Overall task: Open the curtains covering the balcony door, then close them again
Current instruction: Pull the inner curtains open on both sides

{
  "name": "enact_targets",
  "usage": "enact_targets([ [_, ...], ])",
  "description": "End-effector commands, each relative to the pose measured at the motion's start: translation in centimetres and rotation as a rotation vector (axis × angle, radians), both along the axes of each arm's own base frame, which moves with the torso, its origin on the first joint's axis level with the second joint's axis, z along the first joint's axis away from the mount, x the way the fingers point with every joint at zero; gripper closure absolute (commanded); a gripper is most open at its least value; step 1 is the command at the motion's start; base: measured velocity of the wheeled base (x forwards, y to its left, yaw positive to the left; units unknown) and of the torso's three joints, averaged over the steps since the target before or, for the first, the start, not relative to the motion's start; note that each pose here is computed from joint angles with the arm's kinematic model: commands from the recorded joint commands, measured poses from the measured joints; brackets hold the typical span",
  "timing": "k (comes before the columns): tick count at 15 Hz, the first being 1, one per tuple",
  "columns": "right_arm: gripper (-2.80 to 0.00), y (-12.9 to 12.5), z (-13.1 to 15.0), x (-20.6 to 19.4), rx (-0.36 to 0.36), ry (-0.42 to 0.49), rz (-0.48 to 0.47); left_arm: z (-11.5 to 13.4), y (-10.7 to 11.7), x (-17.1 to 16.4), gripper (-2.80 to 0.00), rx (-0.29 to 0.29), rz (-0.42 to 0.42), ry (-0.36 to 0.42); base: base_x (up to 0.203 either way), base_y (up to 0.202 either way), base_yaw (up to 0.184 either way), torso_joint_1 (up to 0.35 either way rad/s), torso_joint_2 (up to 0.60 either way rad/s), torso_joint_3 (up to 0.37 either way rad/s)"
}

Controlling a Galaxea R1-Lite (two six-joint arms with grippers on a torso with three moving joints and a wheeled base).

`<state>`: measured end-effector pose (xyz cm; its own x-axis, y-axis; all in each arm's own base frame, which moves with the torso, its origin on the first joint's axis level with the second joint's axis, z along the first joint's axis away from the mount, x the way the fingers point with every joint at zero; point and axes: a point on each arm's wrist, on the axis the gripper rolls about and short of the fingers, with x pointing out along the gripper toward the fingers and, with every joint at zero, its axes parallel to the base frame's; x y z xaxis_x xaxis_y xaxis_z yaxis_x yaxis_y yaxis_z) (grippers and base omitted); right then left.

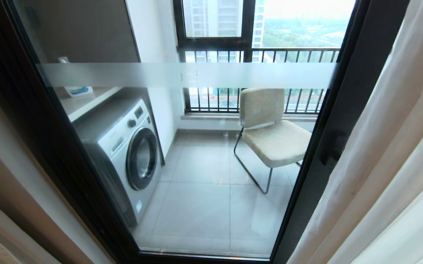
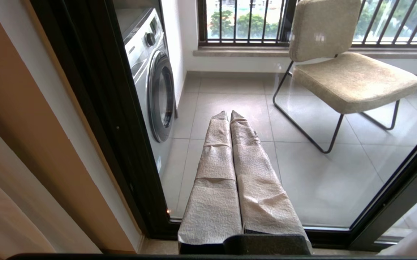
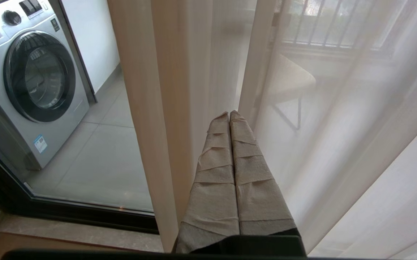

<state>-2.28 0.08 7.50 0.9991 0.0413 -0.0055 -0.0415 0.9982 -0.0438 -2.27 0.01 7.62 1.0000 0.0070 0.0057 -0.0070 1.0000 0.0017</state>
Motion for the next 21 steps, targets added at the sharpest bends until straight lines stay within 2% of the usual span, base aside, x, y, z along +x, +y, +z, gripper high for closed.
enact_targets([
  [1, 0.00, 0.00, 0.00, 0.00, 0.000, -0.001, 0.000, 0.01, 0.00, 0.00, 0.00, 0.000, 0.001, 0.000, 0.000, 0.000, 0.000, 0.000, 0.00, 0.000],
  [15, 0.00, 0.00, 0.00, 0.00, 0.000, -0.001, 0.001, 0.01, 0.00, 0.00, 0.00, -0.002, 0.002, 0.000, 0.000, 0.000, 0.000, 0.000, 0.00, 0.000],
  [21, 0.00, 0.01, -0.01, 0.00, -0.031, -0.001, 0.002, 0.01, 0.00, 0.00, 0.00, -0.002, 0.002, 0.000, 0.000, 0.000, 0.000, 0.000, 0.00, 0.000],
])
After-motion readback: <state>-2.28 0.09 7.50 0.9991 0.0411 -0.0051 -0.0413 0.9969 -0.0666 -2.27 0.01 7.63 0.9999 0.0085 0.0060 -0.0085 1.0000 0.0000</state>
